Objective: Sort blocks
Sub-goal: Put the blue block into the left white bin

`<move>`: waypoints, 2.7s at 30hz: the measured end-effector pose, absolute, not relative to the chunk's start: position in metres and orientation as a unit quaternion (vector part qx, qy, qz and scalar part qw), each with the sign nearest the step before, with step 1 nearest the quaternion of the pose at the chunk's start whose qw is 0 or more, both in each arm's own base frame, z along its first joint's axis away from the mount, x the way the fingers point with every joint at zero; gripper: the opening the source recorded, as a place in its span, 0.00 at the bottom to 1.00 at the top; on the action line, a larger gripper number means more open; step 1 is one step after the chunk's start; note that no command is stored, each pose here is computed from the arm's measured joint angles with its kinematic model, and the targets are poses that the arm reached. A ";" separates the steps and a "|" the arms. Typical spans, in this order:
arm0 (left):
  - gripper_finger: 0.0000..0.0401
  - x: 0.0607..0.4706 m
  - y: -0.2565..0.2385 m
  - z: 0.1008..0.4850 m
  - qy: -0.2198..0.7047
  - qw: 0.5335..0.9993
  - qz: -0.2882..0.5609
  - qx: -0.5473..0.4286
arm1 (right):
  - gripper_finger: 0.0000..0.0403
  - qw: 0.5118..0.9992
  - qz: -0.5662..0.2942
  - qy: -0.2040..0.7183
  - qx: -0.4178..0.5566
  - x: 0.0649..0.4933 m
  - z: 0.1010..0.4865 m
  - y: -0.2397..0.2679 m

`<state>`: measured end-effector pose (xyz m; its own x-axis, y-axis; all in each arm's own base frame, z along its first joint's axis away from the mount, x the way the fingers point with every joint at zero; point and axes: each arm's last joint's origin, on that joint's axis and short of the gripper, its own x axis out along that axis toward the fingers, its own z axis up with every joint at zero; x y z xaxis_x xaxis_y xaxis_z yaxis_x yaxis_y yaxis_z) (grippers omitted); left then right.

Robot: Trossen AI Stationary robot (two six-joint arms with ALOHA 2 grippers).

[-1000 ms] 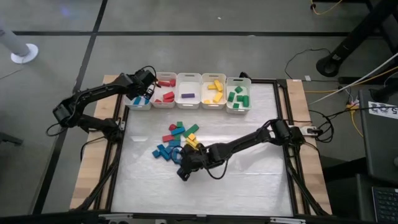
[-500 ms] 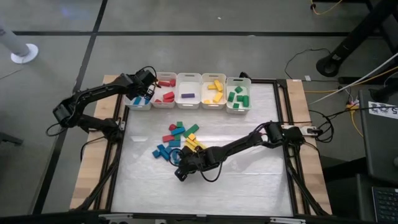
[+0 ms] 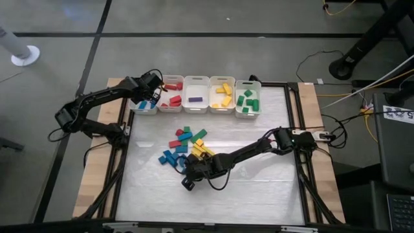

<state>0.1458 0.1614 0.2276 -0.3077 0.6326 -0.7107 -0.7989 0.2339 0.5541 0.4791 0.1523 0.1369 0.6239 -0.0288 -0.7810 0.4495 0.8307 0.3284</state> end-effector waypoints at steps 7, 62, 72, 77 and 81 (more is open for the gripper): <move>0.49 0.145 0.160 0.227 0.533 0.581 0.610 -0.081 | 0.10 0.883 -0.103 0.405 0.214 0.489 0.162 0.155; 0.49 0.110 0.091 0.307 0.270 0.868 0.264 -0.321 | 0.09 0.950 -0.135 0.198 -0.200 0.543 0.272 -0.074; 0.48 0.111 0.091 0.308 0.266 0.872 0.262 -0.317 | 0.09 0.955 -0.137 0.171 -0.200 0.544 0.277 -0.074; 0.38 0.111 0.092 0.309 0.264 0.879 0.258 -0.302 | 0.09 0.954 -0.135 0.178 -0.200 0.544 0.276 -0.074; 0.29 0.111 0.092 0.309 0.265 0.878 0.258 -0.304 | 0.09 0.954 -0.135 0.179 -0.201 0.544 0.276 -0.074</move>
<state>0.1111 0.0916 0.3086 0.7274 0.2917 -0.6212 -0.6130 0.6831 -0.3970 0.5439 -0.0742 0.2758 0.8997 -0.3295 -0.2864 0.1856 0.8825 -0.4321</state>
